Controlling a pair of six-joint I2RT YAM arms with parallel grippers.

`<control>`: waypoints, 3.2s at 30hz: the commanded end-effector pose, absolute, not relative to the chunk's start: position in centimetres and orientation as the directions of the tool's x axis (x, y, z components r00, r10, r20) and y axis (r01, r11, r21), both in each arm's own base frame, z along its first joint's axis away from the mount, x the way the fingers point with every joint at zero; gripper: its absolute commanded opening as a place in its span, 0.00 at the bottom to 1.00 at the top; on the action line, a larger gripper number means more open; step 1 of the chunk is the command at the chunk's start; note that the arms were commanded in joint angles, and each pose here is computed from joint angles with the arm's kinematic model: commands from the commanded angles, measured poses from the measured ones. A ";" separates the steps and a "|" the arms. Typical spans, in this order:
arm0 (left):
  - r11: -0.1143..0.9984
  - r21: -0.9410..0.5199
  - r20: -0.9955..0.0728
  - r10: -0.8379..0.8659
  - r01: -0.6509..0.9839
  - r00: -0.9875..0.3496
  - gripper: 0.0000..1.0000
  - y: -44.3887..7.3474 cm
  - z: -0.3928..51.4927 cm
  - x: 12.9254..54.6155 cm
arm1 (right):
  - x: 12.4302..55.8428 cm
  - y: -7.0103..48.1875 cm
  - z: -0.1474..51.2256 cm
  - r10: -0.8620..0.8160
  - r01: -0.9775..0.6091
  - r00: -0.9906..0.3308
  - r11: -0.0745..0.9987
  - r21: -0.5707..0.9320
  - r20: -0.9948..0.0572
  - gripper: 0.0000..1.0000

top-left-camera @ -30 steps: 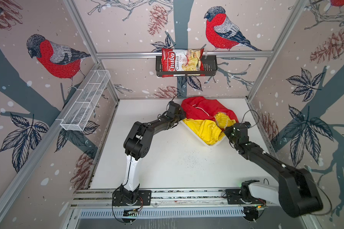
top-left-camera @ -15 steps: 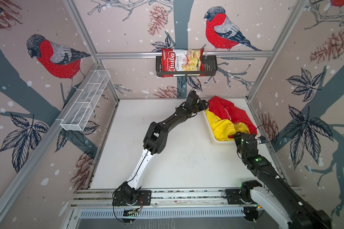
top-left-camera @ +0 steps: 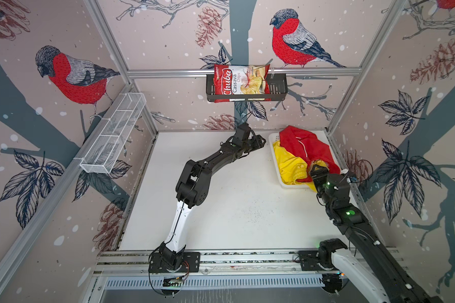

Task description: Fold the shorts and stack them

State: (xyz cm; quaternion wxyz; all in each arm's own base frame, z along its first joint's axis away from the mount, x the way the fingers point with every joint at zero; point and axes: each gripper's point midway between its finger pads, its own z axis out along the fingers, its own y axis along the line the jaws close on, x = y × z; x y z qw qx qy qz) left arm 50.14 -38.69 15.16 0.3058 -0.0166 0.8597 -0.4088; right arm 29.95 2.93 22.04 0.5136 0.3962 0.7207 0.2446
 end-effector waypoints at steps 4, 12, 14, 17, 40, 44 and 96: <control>0.613 -0.743 -0.481 -0.213 0.267 -0.851 0.72 -41.4 14.0 46.7 | 33.4 3.5 25.4 0.561 0.300 -0.297 0.823 0.482 -0.773 0.81; 0.583 -0.760 -0.446 -0.147 0.287 -0.883 0.69 -46.4 12.2 44.8 | 39.1 5.1 24.8 0.345 0.262 -0.514 0.935 0.239 -0.785 0.83; 0.576 -0.763 -0.447 -0.140 0.295 -0.884 0.67 -47.8 12.0 44.6 | 39.6 4.6 24.6 0.358 0.267 -0.511 0.930 0.252 -0.781 0.83; 0.563 -0.768 -0.448 -0.128 0.307 -0.885 0.65 -49.7 11.9 44.4 | 39.7 2.9 24.4 0.385 0.291 -0.491 0.918 0.269 -0.782 0.83; 0.445 -0.846 -0.390 -0.144 0.293 -0.909 0.67 -55.3 12.0 45.7 | 47.5 -2.9 16.3 0.429 0.395 -0.597 0.893 0.217 -0.678 0.84; 0.452 -0.846 -0.379 -0.136 0.283 -0.915 0.67 -55.1 11.2 45.2 | 51.0 -1.9 14.6 0.404 0.333 -0.616 0.912 0.241 -0.676 0.77; 0.424 -0.871 -0.321 -0.111 0.247 -0.941 0.66 -56.6 8.8 43.8 | 53.5 0.9 19.8 0.340 0.328 -0.582 0.929 0.169 -0.738 0.00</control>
